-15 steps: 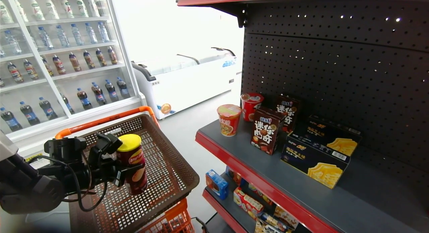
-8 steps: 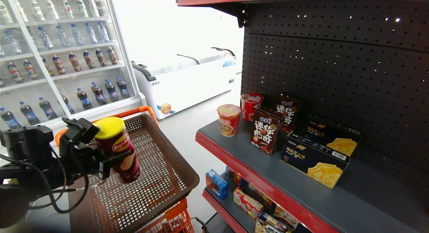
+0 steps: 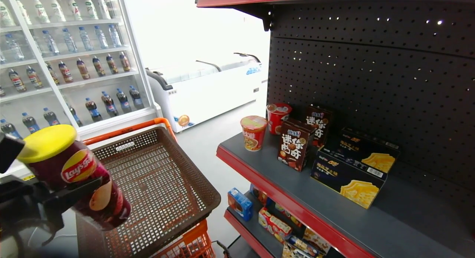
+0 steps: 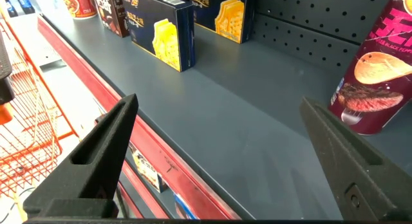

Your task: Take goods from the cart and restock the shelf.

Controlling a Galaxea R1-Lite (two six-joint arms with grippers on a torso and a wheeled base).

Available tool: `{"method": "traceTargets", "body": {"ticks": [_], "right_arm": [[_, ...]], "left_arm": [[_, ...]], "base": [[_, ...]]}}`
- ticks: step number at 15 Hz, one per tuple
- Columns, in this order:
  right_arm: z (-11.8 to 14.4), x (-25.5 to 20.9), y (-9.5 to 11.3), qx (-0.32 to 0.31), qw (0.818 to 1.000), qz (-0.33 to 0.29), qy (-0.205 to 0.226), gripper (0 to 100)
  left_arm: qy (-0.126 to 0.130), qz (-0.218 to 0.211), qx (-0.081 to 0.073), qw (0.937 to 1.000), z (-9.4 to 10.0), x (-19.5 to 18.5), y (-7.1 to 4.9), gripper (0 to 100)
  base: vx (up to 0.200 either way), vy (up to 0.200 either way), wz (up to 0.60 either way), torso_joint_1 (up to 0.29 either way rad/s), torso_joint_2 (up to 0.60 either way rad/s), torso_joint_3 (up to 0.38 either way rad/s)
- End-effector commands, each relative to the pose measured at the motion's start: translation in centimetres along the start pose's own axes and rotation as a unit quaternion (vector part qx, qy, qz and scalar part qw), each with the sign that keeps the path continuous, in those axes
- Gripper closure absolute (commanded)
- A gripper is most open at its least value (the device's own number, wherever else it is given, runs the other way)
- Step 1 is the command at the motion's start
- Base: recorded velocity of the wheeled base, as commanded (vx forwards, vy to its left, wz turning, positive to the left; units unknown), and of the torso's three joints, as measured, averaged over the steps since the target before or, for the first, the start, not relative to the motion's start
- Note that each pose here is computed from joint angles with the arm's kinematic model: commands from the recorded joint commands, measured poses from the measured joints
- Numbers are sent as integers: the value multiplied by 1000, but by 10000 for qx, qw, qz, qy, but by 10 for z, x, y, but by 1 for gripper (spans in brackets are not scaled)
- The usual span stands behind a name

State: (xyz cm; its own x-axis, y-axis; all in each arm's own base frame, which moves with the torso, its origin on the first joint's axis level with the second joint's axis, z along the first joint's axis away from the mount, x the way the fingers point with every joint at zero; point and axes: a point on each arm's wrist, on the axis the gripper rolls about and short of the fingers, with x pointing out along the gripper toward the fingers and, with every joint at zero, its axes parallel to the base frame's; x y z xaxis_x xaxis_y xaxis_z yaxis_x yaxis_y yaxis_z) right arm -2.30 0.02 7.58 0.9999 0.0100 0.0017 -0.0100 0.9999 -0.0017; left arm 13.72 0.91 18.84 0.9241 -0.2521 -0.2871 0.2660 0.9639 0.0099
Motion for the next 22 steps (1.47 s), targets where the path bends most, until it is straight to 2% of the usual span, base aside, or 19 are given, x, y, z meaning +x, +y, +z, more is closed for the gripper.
{"method": "traceTargets", "body": {"ticks": [1, 3, 4, 6, 7, 10, 13, 22], "right_arm": [[0, 0, 0, 1, 10000, 4, 9, 0], [0, 0, 0, -7, 10000, -4, 9, 0], [0, 0, 0, 1, 10000, 4, 1, 0], [0, 0, 0, 1, 10000, 4, 16, 0], [0, 0, 0, 1, 10000, 4, 9, 0], [0, 0, 0, -7, 10000, 4, 16, 0], [0, 0, 0, -7, 10000, 4, 16, 0], [0, 0, 0, -7, 10000, 4, 16, 0]], "left_arm": [[-445, 401, 69, 9982, -15, -66, -26, 100], [-580, 417, 113, 9974, -27, -75, -32, 100], [-912, 410, 239, 9947, -48, -90, -40, 100], [-1150, 384, 332, 9921, -64, -101, -47, 100], [-1417, 469, 429, 9879, -73, -110, -51, 100], [-1289, 541, 397, 9894, -90, -122, -58, 100], [-1296, 542, 399, 9893, -99, -128, -62, 100], [-1241, 525, 358, 9902, -103, -126, -61, 100]], "base": [[0, 0, 0, 0, 0, 0], [0, 0, 0, 0, 0, 0], [0, 0, 0, 0, 0, 0], [0, 0, 0, 0, 0, 0], [0, 0, 0, 0, 0, 0], [0, 0, 0, 0, 0, 0], [0, 0, -600, -2, 1, 4], [0, 0, -600, 2, 1, 3]]}}
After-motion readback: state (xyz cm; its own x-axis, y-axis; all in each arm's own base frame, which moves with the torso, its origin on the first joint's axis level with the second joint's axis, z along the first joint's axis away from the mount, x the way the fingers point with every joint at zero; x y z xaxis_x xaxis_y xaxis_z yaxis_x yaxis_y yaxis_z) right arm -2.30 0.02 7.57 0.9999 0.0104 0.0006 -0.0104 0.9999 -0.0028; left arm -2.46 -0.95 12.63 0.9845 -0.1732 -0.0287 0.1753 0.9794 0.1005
